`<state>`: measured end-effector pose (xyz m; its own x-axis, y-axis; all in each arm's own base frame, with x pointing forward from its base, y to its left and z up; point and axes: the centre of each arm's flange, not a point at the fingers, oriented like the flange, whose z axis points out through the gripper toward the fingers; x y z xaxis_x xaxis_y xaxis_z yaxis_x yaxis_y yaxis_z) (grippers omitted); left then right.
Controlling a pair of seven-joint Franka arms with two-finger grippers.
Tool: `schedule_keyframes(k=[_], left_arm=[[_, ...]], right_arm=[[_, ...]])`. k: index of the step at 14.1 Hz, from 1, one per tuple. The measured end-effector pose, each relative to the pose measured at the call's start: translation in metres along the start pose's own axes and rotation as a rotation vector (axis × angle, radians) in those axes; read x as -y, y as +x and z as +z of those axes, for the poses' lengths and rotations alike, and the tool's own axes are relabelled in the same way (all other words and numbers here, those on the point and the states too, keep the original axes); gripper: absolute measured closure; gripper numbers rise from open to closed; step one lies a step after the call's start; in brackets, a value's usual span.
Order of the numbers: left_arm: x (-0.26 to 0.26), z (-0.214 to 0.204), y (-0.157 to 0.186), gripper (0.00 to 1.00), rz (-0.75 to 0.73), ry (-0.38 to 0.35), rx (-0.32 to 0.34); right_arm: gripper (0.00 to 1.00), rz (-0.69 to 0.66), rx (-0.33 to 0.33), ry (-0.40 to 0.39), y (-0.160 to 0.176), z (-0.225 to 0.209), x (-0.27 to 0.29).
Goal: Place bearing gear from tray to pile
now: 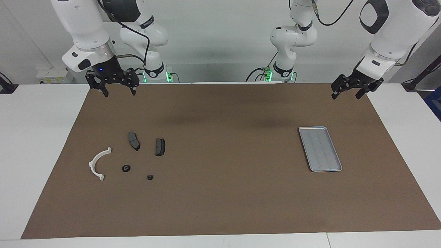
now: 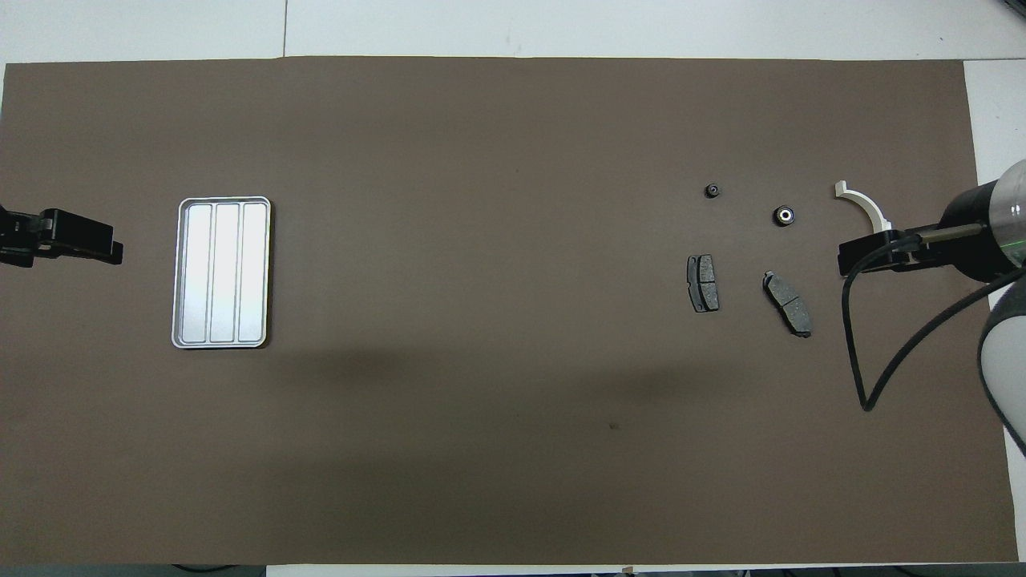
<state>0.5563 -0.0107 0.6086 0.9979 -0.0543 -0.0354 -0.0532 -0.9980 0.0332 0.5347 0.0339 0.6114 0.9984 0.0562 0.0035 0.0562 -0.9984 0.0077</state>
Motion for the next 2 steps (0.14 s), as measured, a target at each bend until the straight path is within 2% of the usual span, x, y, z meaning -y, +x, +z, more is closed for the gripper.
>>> schedule_keyframes(k=[2], left_arm=[[0.0, 0.0, 0.0, 0.0, 0.0, 0.0, 0.0]], right_arm=[[0.0, 0.0, 0.0, 0.0, 0.0, 0.0, 0.0]])
